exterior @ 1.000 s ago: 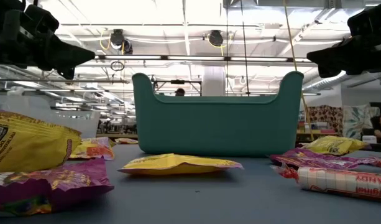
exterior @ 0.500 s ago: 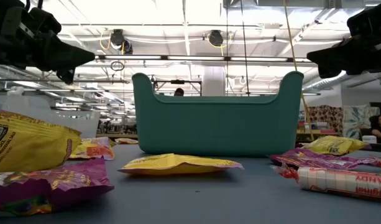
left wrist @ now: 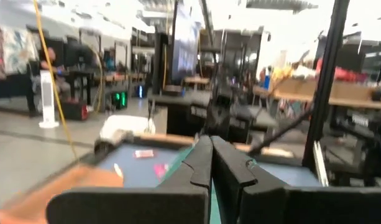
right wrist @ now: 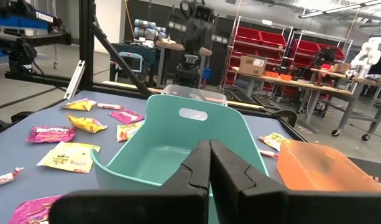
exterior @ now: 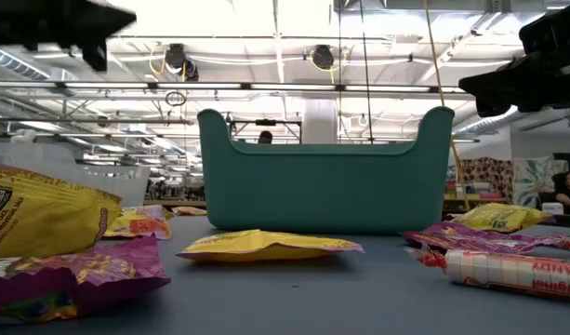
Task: Sort candy
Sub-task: Put the orange candy into the transparent bin
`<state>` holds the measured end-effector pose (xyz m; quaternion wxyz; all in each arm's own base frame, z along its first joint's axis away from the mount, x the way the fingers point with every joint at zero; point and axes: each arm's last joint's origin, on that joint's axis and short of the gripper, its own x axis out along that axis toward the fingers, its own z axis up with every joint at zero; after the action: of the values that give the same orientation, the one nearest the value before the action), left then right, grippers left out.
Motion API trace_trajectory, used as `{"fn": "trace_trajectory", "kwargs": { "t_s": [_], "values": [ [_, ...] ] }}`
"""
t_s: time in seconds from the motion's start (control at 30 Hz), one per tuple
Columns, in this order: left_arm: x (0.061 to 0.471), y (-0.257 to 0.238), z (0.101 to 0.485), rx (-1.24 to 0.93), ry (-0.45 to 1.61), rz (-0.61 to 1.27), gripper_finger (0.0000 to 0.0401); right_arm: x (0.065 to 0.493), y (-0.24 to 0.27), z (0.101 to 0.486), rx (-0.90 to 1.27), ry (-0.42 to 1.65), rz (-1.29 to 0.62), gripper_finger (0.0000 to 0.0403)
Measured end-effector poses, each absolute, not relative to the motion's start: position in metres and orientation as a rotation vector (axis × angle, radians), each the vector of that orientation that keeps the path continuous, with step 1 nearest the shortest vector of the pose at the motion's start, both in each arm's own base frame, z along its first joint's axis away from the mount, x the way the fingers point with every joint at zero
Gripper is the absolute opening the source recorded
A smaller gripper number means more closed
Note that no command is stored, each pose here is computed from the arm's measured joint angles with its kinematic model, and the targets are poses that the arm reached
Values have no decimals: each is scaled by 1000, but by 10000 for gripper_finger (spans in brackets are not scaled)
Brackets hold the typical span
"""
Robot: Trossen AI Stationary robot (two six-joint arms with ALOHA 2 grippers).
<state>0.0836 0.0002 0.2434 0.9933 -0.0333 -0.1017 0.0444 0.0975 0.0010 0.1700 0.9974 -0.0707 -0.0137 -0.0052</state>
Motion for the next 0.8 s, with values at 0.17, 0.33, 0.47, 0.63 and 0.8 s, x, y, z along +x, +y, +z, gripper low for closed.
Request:
{"fn": "trace_trajectory", "kwargs": {
  "t_s": [0.17, 0.33, 0.47, 0.63, 0.8],
  "values": [
    [75, 1, 292, -68, -258, 101, 8, 97, 1, 170, -142, -25, -10, 0],
    [78, 3, 337, -72, -218, 194, 8, 97, 1, 170, -141, -25, -11, 0],
    [89, 3, 361, -8, -100, 218, 8, 97, 1, 170, -73, -25, -10, 0],
    [111, 1, 368, 44, 27, 156, 8, 97, -1, 171, 1, -37, -94, 0],
    [129, -3, 360, 68, 104, 53, 8, 96, -3, 180, 38, -43, -139, 0]
  ]
}}
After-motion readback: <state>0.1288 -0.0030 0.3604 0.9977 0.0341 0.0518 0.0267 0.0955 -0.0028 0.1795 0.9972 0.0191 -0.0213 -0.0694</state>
